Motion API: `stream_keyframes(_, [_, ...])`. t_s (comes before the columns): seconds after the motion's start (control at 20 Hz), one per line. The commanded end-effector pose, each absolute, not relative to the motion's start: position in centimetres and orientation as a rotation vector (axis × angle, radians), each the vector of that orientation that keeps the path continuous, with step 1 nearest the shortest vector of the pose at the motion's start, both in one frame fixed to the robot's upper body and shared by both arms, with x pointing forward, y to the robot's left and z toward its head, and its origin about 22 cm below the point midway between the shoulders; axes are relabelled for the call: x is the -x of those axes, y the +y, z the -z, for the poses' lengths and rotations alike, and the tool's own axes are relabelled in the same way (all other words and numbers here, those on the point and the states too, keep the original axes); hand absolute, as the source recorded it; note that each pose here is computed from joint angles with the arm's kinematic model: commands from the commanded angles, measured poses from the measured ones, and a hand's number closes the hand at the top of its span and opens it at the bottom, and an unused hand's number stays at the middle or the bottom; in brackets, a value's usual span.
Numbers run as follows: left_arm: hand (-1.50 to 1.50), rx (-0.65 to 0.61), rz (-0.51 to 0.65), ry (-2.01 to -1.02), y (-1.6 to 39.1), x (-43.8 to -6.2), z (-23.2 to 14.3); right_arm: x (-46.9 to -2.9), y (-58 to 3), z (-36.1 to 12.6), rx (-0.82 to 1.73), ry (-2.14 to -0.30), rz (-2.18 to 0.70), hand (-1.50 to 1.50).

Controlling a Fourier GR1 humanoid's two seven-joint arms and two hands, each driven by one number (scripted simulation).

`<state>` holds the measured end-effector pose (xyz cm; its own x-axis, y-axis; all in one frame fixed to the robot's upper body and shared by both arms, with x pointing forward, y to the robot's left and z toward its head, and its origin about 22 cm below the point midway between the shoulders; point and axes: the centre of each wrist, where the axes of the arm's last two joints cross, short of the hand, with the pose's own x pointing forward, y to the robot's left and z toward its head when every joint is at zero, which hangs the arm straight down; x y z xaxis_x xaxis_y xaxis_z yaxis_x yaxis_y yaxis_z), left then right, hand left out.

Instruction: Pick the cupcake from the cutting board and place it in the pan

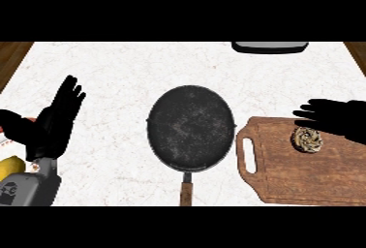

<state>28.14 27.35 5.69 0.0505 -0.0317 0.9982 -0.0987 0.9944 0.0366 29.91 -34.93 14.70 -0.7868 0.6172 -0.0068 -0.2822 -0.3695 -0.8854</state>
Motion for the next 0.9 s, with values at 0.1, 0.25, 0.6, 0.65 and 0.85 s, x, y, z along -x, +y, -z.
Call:
stream_keyframes(0.1, [0.0,-0.103,-0.046,-1.522,27.6,-27.7,-7.4,-30.0,-33.4,-12.5,0.52,-1.255,-2.167,-1.5])
stream_keyframes(0.25, [0.0,-0.097,-0.035,-1.522,27.4,-28.3,-6.7,-31.8,-33.2,-12.2,0.518,-1.252,-2.16,-1.5])
stream_keyframes(0.6, [0.0,-0.107,-0.035,-1.528,28.0,-28.0,-7.5,-31.8,-33.1,-9.5,0.501,-1.185,-2.183,-1.5])
stream_keyframes(0.65, [0.0,-0.09,-0.035,-1.517,27.9,-29.4,-7.6,-32.3,-32.4,-9.5,0.501,-1.202,-2.215,-1.5])
stream_keyframes(0.85, [0.0,-0.104,-0.033,-1.521,26.7,-27.6,-7.1,-32.5,-33.1,-6.4,0.465,-1.21,-2.193,-1.5])
